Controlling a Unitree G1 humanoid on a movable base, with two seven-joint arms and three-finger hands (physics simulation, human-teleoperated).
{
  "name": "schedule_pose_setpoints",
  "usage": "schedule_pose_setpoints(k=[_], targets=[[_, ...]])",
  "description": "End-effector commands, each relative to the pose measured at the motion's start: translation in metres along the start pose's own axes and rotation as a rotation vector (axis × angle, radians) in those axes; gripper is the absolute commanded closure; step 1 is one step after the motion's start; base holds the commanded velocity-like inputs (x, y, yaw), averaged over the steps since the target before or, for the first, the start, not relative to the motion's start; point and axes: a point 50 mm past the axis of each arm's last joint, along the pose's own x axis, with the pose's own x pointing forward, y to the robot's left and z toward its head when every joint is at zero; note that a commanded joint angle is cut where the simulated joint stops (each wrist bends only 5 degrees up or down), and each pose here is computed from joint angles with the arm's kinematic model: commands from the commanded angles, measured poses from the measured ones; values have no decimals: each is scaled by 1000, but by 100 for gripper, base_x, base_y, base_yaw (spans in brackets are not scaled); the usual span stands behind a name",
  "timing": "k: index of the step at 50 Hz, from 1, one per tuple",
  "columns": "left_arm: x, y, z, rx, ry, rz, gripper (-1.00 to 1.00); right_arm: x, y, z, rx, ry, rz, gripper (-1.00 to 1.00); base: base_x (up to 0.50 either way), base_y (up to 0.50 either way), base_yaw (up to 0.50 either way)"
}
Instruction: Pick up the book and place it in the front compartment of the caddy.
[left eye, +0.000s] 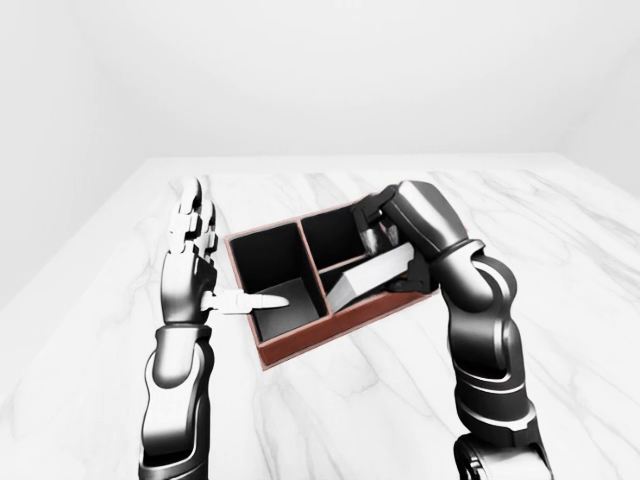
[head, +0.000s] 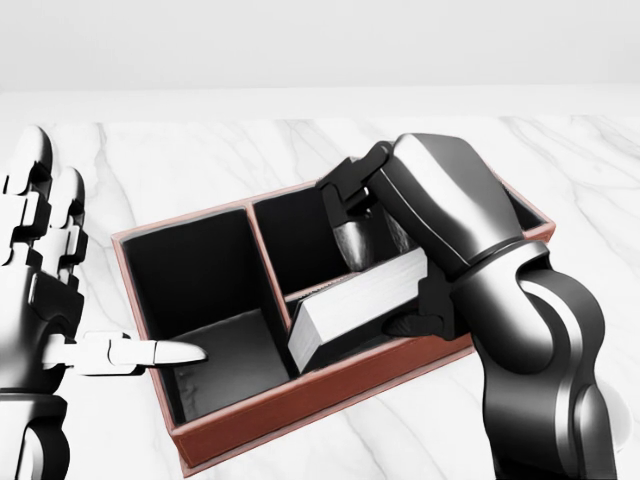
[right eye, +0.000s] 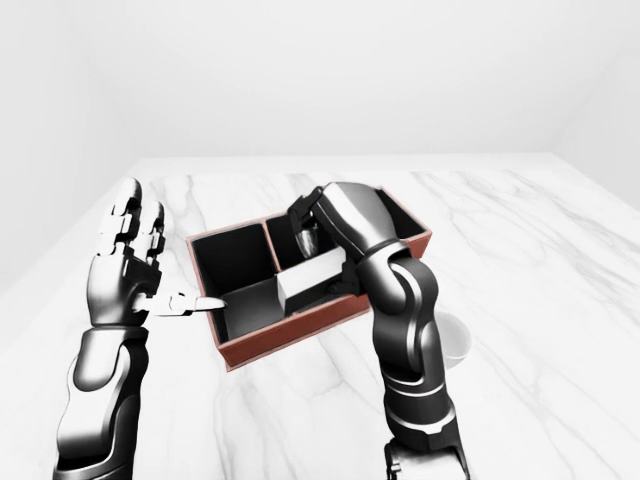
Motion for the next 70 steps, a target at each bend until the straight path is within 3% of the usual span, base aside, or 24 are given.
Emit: schedule_pose_setpoints(k=[1,70], targets=[[0,0,3,0,-11,0,-100,14,-11,-5,-23,8,-43,100,0,0,0],[-1,-1,-1,1,5,-5,-100,71,-3,-36,-17,104,-56,100,0,0,0]])
